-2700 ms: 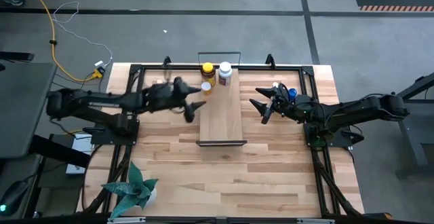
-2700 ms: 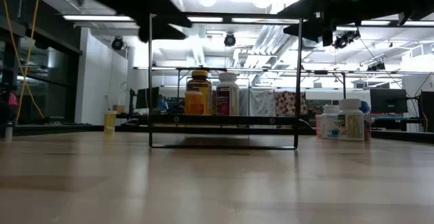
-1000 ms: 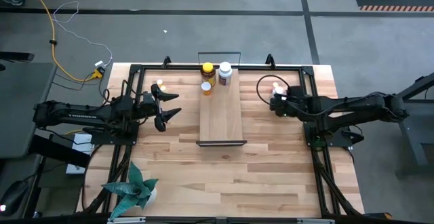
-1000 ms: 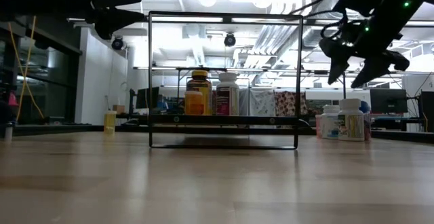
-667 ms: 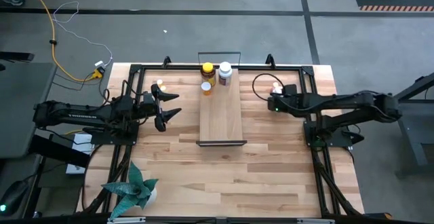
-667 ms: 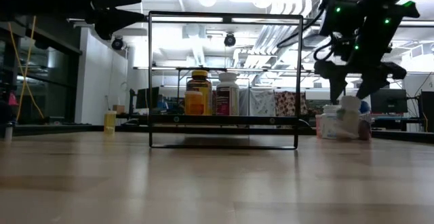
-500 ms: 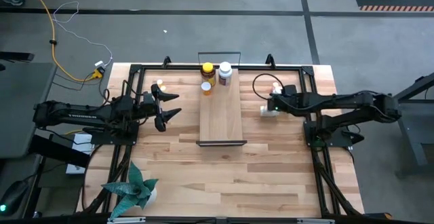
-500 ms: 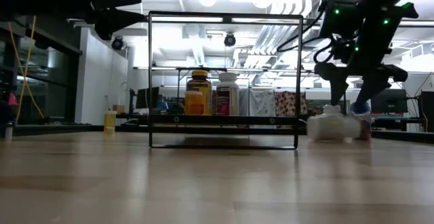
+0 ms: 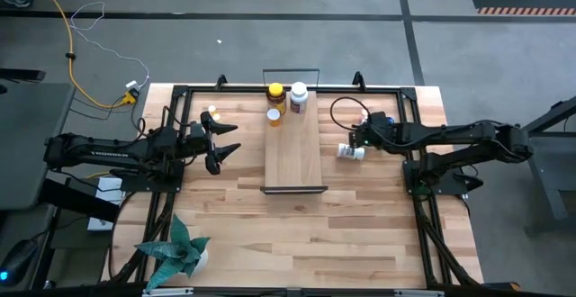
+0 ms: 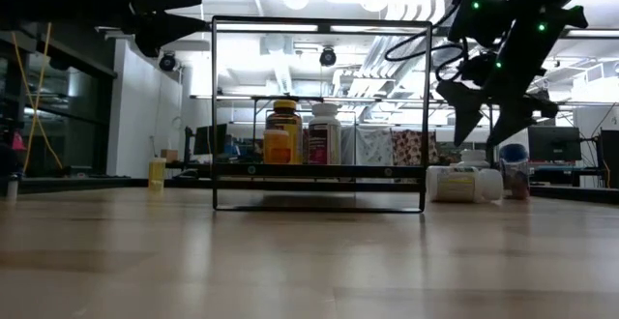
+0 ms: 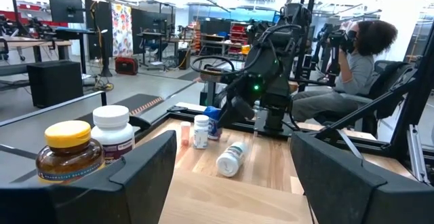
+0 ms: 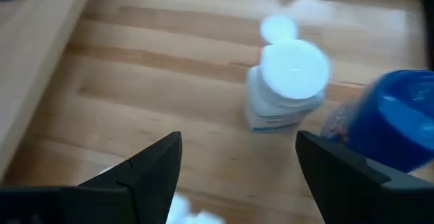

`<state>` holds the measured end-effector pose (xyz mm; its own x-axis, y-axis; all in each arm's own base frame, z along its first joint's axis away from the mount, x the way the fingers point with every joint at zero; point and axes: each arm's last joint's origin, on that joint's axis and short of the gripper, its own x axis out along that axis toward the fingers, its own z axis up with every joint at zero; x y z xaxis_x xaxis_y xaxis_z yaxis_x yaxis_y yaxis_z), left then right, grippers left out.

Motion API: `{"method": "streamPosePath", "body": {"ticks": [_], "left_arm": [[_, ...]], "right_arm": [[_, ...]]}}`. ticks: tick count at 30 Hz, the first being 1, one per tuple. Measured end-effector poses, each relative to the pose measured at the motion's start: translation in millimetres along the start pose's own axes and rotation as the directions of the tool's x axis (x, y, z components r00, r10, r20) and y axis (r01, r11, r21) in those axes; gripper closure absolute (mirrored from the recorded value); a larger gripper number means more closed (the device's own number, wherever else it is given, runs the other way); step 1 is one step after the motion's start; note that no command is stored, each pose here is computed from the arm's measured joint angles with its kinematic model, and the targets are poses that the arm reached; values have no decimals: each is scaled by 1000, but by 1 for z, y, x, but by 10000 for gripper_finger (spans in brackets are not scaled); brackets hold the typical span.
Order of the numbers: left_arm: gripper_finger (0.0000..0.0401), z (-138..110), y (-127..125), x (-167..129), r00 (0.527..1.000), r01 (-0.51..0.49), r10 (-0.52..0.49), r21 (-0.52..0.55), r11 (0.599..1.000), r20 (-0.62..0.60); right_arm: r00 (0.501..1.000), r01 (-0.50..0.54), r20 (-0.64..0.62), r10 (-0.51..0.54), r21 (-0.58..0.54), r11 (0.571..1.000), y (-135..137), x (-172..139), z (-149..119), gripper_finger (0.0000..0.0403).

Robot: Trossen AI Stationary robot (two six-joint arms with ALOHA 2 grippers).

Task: Pick and place medicine bottles onto shelf by color
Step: Put the white and green medicine bottle on the shelf

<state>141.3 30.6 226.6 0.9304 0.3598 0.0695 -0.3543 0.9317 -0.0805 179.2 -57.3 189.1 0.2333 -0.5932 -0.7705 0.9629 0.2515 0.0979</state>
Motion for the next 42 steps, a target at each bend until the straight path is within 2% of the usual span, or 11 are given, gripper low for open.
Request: {"method": "streamPosePath", "body": {"ticks": [3,6,10,12,15,17,20,22,30,38,42], "left_arm": [[121,0,0,0,1000,0,0,-1,1000,0],[121,0,0,0,1000,0,0,0,1000,0],[121,0,0,0,1000,0,0,-8,1000,0],[121,0,0,0,1000,0,0,-9,1000,0],[121,0,0,0,1000,0,0,-9,1000,0],[121,0,0,0,1000,0,0,-11,1000,0],[121,0,0,0,1000,0,0,-11,1000,0],[121,0,0,0,1000,1,-1,-9,1000,0],[121,0,0,0,1000,0,-1,-8,1000,-4],[121,-1,0,0,1000,0,0,-7,1000,-6],[121,-1,0,0,1000,0,0,-7,1000,-7]], "right_arm": [[992,-109,-68,104,-88,990,8,-4,4,123],[969,-225,-152,194,-224,948,18,-18,10,123],[948,-282,-242,207,-337,898,26,-40,18,123],[943,-275,-294,157,-420,865,27,-46,18,123],[934,-285,-348,85,-577,765,30,-44,13,123],[911,-337,-408,55,-661,670,32,-37,5,123],[852,-450,-524,16,-715,534,37,-25,-9,123],[830,-475,-557,-33,-737,481,41,-16,-16,123],[875,-351,-433,-214,-874,335,48,12,-27,123],[915,-303,-359,-186,-913,273,57,13,-21,123],[939,-265,-300,-171,-944,198,62,10,-15,123]]}}
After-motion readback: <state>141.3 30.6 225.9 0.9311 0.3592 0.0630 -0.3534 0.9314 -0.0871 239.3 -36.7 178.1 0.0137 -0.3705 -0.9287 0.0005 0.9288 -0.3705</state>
